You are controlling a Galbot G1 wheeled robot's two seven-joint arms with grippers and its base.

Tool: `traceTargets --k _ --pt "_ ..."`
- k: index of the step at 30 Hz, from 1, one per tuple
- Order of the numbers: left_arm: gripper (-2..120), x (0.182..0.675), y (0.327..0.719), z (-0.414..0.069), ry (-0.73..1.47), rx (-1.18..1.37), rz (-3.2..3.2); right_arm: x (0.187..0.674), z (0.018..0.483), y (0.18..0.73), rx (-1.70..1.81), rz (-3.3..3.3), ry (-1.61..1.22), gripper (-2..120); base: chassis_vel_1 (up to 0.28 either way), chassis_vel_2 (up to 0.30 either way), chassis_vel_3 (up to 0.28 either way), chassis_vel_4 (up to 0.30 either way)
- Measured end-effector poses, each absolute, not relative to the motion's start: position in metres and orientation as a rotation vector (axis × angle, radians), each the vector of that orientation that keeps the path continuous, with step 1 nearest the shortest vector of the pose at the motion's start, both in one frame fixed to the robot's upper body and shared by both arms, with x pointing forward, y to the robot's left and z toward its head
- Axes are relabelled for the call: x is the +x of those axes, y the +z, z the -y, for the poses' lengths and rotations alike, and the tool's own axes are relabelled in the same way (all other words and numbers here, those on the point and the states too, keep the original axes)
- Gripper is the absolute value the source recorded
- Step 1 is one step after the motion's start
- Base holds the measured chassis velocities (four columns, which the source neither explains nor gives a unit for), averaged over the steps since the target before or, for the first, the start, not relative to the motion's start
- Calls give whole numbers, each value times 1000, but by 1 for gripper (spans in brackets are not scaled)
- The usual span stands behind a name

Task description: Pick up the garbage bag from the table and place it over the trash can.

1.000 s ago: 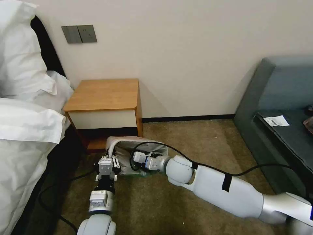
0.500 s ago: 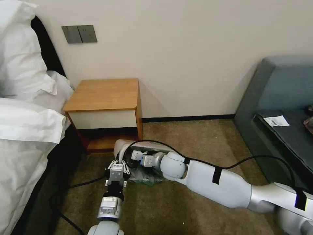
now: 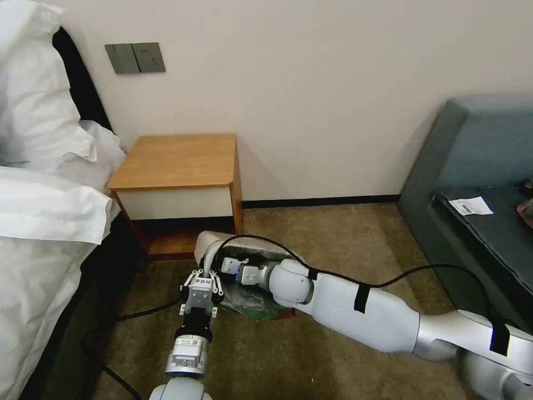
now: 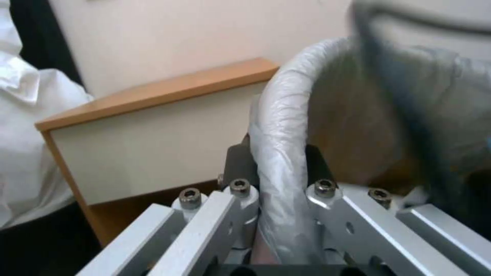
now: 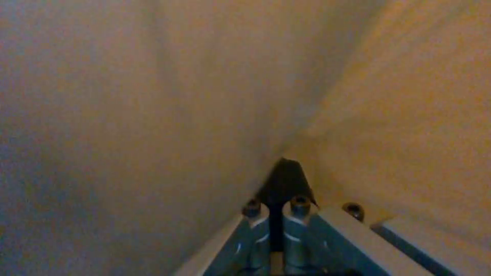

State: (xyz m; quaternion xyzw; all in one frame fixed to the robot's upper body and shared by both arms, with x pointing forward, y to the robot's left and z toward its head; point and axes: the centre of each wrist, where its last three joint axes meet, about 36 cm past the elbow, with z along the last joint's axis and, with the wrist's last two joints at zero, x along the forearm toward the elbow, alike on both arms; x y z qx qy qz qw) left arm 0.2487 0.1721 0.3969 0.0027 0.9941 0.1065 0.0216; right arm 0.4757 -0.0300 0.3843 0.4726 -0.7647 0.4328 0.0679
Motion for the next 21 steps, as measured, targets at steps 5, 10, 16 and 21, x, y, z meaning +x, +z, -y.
traceTargets --k 5,10,16,21 --pt "7 256 389 -181 343 -32 -3092 461 33 396 1453 2345 1253 0 0 0 0 0" --pt "7 261 386 -185 326 -58 -3106 448 37 400 1473 2360 1220 0 0 0 0 0" --pt "7 267 382 -190 297 -90 -3129 425 53 408 1489 2397 1149 0 0 0 0 0" --pt "7 272 380 -191 287 -102 -3139 413 67 419 1476 2462 1099 0 0 0 0 0"
